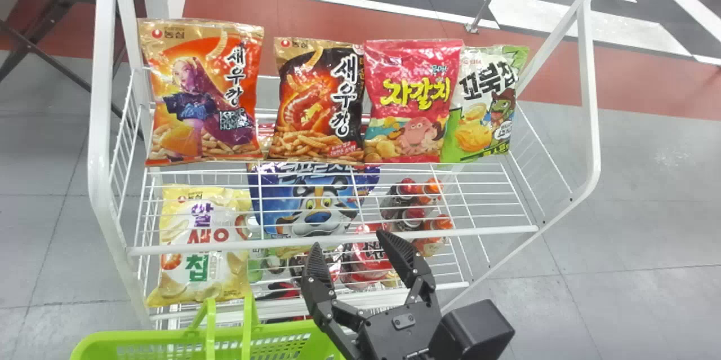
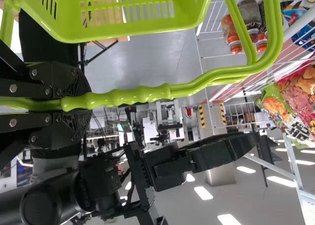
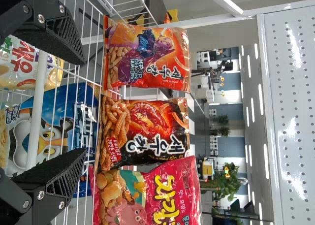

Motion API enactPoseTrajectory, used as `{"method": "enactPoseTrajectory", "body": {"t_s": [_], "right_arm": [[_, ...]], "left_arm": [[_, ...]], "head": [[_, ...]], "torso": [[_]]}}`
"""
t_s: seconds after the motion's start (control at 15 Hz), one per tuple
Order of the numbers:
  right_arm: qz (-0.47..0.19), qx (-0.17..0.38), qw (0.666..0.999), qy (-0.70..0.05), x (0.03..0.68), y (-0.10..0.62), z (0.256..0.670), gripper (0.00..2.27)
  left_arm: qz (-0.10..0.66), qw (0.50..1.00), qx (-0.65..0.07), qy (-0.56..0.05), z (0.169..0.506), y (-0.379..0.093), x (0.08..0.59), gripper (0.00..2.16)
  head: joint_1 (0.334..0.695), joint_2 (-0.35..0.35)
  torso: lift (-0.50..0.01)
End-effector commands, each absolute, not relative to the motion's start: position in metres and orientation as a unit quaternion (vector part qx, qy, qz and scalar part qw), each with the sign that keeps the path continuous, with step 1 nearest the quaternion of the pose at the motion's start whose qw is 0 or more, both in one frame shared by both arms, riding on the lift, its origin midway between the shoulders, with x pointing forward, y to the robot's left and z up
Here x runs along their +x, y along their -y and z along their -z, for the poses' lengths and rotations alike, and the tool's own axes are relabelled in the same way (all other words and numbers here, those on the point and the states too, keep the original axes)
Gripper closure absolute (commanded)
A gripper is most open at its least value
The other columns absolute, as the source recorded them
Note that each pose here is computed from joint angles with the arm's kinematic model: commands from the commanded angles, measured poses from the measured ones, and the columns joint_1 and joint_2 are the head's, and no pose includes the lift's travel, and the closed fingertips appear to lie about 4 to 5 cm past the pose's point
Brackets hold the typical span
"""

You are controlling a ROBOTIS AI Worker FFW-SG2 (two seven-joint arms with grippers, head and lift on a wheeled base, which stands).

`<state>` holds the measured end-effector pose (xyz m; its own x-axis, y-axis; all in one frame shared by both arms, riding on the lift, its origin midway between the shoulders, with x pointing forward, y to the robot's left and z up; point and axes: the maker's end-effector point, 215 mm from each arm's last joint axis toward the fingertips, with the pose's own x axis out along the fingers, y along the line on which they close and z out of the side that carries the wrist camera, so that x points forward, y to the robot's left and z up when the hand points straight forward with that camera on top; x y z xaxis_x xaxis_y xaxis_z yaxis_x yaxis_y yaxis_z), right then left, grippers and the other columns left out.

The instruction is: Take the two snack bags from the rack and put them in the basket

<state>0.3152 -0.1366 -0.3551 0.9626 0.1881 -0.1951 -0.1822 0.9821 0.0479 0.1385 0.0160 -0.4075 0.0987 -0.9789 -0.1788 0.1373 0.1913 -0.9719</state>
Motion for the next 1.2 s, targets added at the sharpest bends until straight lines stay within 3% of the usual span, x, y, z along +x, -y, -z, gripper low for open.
{"method": "enactPoseTrajectory", "body": {"t_s": [0.0,0.6,0.8,1.13], "right_arm": [[-0.095,0.015,0.990,-0.101,0.315,0.136,0.356,0.21],[-0.093,0.019,0.991,-0.095,0.321,0.136,0.353,0.21],[-0.109,0.030,0.990,-0.079,0.354,0.115,0.354,0.21],[-0.127,0.024,0.989,-0.078,0.423,0.066,0.352,0.21]], "left_arm": [[0.465,0.601,-0.434,-0.484,0.407,-0.016,0.139,1.88],[0.465,0.600,-0.435,-0.485,0.408,-0.016,0.138,1.88],[0.467,0.596,-0.431,-0.491,0.412,-0.011,0.134,1.88],[0.470,0.591,-0.418,-0.505,0.419,-0.006,0.137,1.88]], "head": [[0.695,-0.328],[0.695,-0.326],[0.695,-0.318],[0.695,-0.203]], "torso": [[-0.011],[-0.011],[-0.011],[-0.011]]}}
